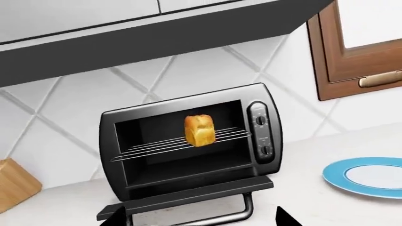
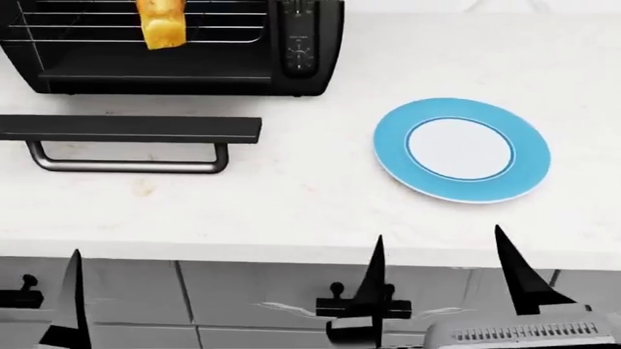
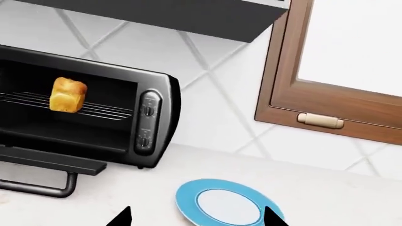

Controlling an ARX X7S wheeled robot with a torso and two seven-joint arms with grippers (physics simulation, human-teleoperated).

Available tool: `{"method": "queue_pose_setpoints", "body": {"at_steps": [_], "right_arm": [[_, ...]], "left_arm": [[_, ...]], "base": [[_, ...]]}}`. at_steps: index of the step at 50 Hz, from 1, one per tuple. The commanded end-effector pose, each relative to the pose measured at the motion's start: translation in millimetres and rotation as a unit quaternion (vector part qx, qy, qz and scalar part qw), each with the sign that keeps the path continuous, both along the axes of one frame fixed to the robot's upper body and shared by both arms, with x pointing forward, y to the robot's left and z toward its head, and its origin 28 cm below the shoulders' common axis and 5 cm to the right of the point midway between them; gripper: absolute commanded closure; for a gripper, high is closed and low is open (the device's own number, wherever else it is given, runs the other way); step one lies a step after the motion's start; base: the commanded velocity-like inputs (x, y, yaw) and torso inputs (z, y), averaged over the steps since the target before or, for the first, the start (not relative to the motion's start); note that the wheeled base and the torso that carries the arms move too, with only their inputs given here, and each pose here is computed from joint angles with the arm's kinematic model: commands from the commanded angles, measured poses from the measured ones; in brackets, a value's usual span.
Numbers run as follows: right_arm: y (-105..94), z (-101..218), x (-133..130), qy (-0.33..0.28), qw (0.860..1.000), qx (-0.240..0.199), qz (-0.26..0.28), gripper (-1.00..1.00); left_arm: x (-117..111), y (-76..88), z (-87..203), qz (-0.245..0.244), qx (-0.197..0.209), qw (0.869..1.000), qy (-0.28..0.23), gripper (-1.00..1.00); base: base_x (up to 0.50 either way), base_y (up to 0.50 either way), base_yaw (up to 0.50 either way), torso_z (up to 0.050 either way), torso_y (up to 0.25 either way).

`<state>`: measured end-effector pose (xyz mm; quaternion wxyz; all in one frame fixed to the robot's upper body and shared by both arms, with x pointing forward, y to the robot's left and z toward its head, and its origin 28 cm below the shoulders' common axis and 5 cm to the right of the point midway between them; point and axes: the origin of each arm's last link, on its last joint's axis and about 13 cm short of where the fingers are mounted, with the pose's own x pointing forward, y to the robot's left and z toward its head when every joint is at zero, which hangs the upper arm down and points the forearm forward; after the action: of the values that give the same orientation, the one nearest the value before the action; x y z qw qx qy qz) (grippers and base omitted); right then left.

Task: Pick the bread from the rack and place it on the plate on the counter.

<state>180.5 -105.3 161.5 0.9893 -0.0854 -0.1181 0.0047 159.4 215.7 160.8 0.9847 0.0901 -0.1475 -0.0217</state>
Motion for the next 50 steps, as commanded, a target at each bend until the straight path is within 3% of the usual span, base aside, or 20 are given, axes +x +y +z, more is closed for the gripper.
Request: {"method": "queue_pose_setpoints", "body": {"at_steps": [1, 25, 32, 43, 50], "right_arm": [[0.8, 13.8, -7.9, -0.018, 1.000, -0.004, -0.001, -1.00], [8.6, 28.2, -1.6, -0.035, 0.999, -0.014, 0.014, -1.00], [9.3, 41.7, -6.7, -0.050, 0.998, -0.030, 0.009, -1.00], [16.3, 56.1, -18.2, -0.073, 0.996, -0.033, 0.023, -1.00], [18.9, 45.7, -18.1, -0.062, 0.997, -0.024, 0.029, -1.00]], "left_arm": [[-5.8, 3.7, 9.8, 0.008, 0.009, 1.000, -0.014, -1.00], [-1.8, 9.6, 16.8, 0.018, 0.017, 0.999, -0.033, -1.00], [0.4, 9.0, 20.0, 0.015, 0.026, 0.999, -0.037, -1.00], [-1.8, 10.4, 18.9, 0.018, 0.020, 0.999, -0.047, -1.00], [-4.6, 11.8, 17.0, 0.021, 0.017, 0.998, -0.050, -1.00]], "base": [[0.00, 0.50, 0.00, 0.050, 0.002], [0.00, 0.50, 0.00, 0.050, 0.002], [0.00, 0.00, 0.00, 0.050, 0.001], [0.35, 0.03, 0.00, 0.050, 0.002], [0.37, 0.04, 0.00, 0.050, 0.002]]}}
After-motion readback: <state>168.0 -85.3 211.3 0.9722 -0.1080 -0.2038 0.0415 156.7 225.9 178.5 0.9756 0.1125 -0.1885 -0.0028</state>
